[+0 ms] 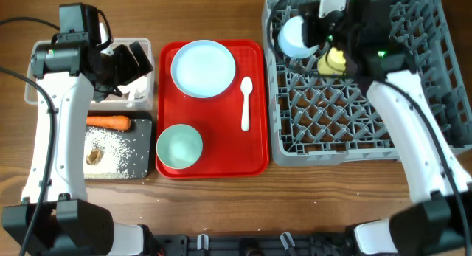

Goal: Sort waste into correct bins and load items into the dishwasher rack
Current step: 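Open the right gripper and move it left to the pale green bowl, then lower the right gripper and grasp the pale green bowl rim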

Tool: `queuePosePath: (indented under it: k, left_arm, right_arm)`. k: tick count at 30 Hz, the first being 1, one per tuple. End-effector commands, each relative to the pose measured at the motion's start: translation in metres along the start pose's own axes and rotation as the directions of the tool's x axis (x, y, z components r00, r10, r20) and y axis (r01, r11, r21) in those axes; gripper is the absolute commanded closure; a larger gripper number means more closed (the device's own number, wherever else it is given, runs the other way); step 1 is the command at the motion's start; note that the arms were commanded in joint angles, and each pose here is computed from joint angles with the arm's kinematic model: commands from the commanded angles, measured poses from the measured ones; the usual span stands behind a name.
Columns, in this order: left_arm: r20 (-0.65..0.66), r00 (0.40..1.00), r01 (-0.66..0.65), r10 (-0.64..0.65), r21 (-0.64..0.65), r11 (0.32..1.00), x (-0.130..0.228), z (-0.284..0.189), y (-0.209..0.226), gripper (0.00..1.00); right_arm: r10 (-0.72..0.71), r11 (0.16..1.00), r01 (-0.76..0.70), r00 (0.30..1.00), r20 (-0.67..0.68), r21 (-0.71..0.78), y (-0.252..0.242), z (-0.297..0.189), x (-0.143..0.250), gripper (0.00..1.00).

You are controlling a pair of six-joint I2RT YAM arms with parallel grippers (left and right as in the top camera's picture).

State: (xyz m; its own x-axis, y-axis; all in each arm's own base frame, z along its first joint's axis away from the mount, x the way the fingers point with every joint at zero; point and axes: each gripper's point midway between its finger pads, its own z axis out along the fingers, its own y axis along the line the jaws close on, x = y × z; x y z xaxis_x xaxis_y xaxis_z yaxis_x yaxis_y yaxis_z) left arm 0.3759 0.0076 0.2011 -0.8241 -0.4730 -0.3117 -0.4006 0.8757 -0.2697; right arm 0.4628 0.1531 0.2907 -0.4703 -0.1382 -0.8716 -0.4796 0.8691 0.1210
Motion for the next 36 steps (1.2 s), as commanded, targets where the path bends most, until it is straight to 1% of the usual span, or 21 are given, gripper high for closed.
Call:
queuePosePath:
  k: [1, 3, 4, 7, 8, 9, 13, 15, 17, 18, 19, 21, 23, 29, 30, 32, 34, 36]
  left_arm:
    - [0.011, 1.000, 0.003, -0.003, 0.015, 1.000, -0.003, -0.004, -0.002, 0.00]
    - [0.011, 1.000, 0.004, -0.004, 0.015, 1.000, -0.003, -0.004, -0.002, 0.00]
    - [0.011, 1.000, 0.003, -0.004, 0.016, 1.000, -0.003, -0.004, -0.002, 0.00]
    - [0.011, 1.000, 0.003, -0.003, 0.015, 1.000, -0.003, -0.004, -0.002, 0.00]
    - [0.011, 1.000, 0.003, -0.003, 0.016, 1.000, -0.003, -0.004, -0.002, 0.00]
    - [0.011, 1.000, 0.003, -0.003, 0.015, 1.000, -0.003, -0.004, -0.002, 0.00]
    - [0.011, 1.000, 0.003, -0.003, 0.015, 1.000, -0.003, -0.004, -0.002, 0.00]
    - [0.011, 1.000, 0.003, -0.003, 0.016, 1.000, -0.003, -0.004, -0.002, 0.00]
    - [0.011, 1.000, 0.003, -0.003, 0.015, 1.000, -0.003, -0.004, -0.002, 0.00]
    - [0.011, 1.000, 0.003, -0.003, 0.015, 1.000, -0.003, -0.004, -0.002, 0.00]
    - [0.011, 1.000, 0.004, -0.004, 0.015, 1.000, -0.003, -0.004, -0.002, 0.00]
    - [0.011, 1.000, 0.003, -0.003, 0.015, 1.000, -0.003, -0.004, -0.002, 0.00]
    - [0.011, 1.000, 0.003, -0.003, 0.015, 1.000, -0.003, -0.004, -0.002, 0.00]
    - [0.011, 1.000, 0.003, -0.003, 0.016, 1.000, -0.003, -0.004, -0.002, 0.00]
    - [0.011, 1.000, 0.003, -0.003, 0.015, 1.000, -0.003, -0.004, -0.002, 0.00]
    - [0.011, 1.000, 0.003, -0.003, 0.015, 1.000, -0.003, -0.004, -0.002, 0.00]
    - [0.011, 1.000, 0.003, -0.003, 0.015, 1.000, -0.003, -0.004, -0.002, 0.00]
    - [0.011, 1.000, 0.003, -0.003, 0.015, 1.000, -0.003, -0.004, -0.002, 0.00]
  right_arm:
    - [0.110, 0.954, -0.146, 0.983, -0.146, -0.263, 0.086, 0.000, 0.026, 0.87]
    - [0.082, 0.940, -0.158, 0.965, -0.249, -0.304, 0.117, 0.002, 0.051, 0.72]
    - [0.062, 0.931, -0.162, 0.953, -0.298, -0.326, 0.135, 0.002, 0.064, 0.67]
    - [0.022, 0.911, -0.182, 0.917, -0.399, -0.369, 0.176, 0.004, 0.096, 0.60]
    - [0.016, 0.904, -0.203, 0.895, -0.446, -0.376, 0.196, 0.005, 0.112, 0.57]
    - [0.012, 0.905, -0.214, 0.877, -0.481, -0.367, 0.210, 0.008, 0.126, 0.56]
    - [0.036, 0.948, -0.218, 0.797, -0.603, -0.231, 0.240, 0.029, 0.185, 0.49]
    - [0.014, 0.952, -0.211, 0.757, -0.653, -0.223, 0.259, 0.040, 0.215, 0.48]
    - [0.025, 0.958, -0.216, 0.721, -0.692, -0.190, 0.266, 0.056, 0.243, 0.46]
    - [0.064, 0.959, -0.241, 0.699, -0.712, -0.151, 0.266, 0.070, 0.259, 0.48]
    - [0.084, 0.958, -0.255, 0.688, -0.721, -0.132, 0.266, 0.076, 0.266, 0.48]
    - [0.093, 0.961, -0.255, 0.661, -0.745, -0.107, 0.262, 0.087, 0.286, 0.49]
    - [0.093, 0.961, -0.255, 0.652, -0.752, -0.103, 0.261, 0.088, 0.291, 0.49]
    - [0.092, 0.959, -0.259, 0.672, -0.735, -0.117, 0.264, 0.091, 0.285, 0.49]
    - [0.088, 0.958, -0.258, 0.683, -0.725, -0.128, 0.266, 0.091, 0.279, 0.49]
    - [0.048, 0.957, -0.229, 0.726, -0.686, -0.176, 0.269, 0.092, 0.258, 0.47]
    - [0.063, 0.967, -0.204, 0.773, -0.631, -0.153, 0.259, 0.091, 0.229, 0.46]
    - [0.084, 0.968, -0.207, 0.804, -0.588, -0.144, 0.250, 0.086, 0.204, 0.45]
